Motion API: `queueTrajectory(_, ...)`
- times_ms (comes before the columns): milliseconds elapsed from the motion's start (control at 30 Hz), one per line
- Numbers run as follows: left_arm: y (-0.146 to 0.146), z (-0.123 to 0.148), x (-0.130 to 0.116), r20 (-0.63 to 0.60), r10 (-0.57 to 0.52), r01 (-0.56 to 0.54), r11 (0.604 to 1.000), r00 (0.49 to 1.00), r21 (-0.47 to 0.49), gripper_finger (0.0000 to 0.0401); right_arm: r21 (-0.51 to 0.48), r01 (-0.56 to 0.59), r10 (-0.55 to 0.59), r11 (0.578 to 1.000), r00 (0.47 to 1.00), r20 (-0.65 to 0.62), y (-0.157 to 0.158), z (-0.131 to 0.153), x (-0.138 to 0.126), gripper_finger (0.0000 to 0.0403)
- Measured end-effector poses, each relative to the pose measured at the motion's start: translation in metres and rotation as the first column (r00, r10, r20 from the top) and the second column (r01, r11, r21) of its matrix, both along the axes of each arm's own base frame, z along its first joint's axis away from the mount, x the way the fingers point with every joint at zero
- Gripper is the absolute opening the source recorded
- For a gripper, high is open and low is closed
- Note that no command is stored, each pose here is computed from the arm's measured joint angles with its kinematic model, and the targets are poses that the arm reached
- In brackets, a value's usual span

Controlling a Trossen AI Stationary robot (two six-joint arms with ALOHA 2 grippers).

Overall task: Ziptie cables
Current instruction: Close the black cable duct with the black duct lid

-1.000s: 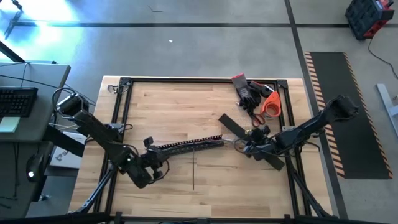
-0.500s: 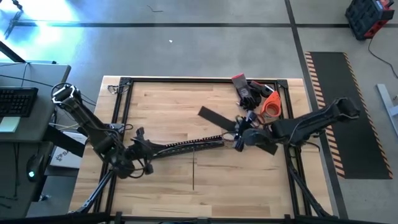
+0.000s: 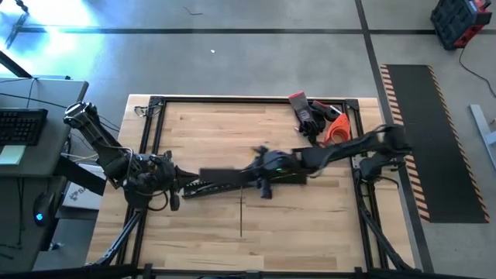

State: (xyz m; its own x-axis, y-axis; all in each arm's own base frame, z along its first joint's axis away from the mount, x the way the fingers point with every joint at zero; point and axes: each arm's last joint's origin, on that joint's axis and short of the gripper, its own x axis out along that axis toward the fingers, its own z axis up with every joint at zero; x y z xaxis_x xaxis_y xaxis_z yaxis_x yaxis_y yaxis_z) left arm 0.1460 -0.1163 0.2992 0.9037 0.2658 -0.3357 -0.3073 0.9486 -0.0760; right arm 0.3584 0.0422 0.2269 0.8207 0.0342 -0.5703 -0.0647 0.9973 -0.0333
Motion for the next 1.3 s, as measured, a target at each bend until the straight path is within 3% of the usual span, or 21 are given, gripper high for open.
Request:
queueTrajectory(167, 0.004, -0.008, -0.004, -0.086, -0.021, 0.009, 0.99, 0.996, -0.139, 0.0, -0.032, -0.141, 0.139, 0.989, 0.988, -0.068, 0.004, -0.009, 0.061, 0.021)
queueTrajectory(333, 0.007, -0.028, -0.018, -0.271, 0.025, -0.092, 0.967, 0.962, -0.238, 0.0, -0.064, -0.17, 0.156, 0.983, 0.97, -0.185, 0.003, -0.016, 0.103, 0.021)
queueTrajectory(467, 0.005, -0.046, -0.025, -0.322, 0.046, -0.138, 0.953, 0.946, -0.271, 0.0, -0.025, -0.176, 0.166, 0.984, 0.961, -0.222, -0.005, -0.023, 0.125, 0.021)
queueTrajectory(833, 0.004, -0.104, -0.038, -0.369, 0.042, -0.18, 0.921, 0.928, -0.346, 0.0, 0.082, -0.158, 0.175, 0.984, 0.942, -0.288, -0.012, -0.044, 0.141, 0.021)
queueTrajectory(1300, 0.005, -0.123, -0.039, -0.328, 0.051, -0.167, 0.927, 0.943, -0.335, 0.0, 0.078, -0.136, 0.153, 0.988, 0.945, -0.289, -0.011, -0.044, 0.141, 0.021)
